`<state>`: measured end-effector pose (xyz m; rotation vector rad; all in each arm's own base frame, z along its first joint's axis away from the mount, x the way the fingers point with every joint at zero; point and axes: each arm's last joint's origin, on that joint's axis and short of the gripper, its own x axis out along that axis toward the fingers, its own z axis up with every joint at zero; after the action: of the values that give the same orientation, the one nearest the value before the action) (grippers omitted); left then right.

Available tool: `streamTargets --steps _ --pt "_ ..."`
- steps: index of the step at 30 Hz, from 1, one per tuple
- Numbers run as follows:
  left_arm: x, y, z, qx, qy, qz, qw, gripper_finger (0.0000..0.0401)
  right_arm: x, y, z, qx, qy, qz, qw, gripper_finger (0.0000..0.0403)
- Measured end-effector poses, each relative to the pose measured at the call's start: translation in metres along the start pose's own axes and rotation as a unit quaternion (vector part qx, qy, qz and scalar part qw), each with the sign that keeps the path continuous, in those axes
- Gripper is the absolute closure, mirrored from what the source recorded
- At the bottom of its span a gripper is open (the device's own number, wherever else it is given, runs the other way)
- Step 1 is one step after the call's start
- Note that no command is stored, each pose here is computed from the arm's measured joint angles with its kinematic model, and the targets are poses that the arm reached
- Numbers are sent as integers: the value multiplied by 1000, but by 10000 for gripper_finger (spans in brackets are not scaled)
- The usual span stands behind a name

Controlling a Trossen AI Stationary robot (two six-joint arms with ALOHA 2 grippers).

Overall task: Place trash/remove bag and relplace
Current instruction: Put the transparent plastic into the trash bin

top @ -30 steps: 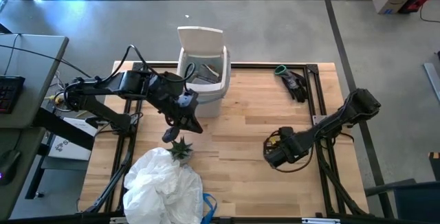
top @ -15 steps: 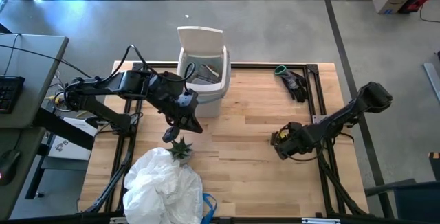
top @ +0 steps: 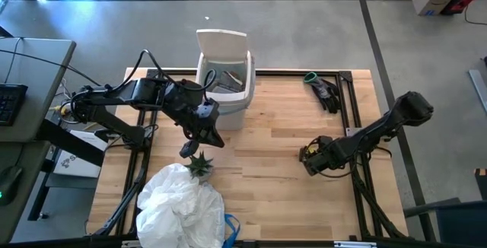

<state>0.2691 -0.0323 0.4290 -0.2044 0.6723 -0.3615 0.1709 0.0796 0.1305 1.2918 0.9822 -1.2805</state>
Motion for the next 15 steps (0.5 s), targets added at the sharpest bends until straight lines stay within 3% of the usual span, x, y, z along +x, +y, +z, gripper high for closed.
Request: streamTargets --steps 4,11,15 --pt "0 0 0 0 0 1 1000 401 4 0 -1 -3 -6 -9 1000 287" --pt "0 0 0 0 0 2 1000 401 5 2 -2 -3 -7 -2 1000 390" --pt "0 0 0 0 0 2 1000 401 5 2 -2 -4 -10 2 1000 397"
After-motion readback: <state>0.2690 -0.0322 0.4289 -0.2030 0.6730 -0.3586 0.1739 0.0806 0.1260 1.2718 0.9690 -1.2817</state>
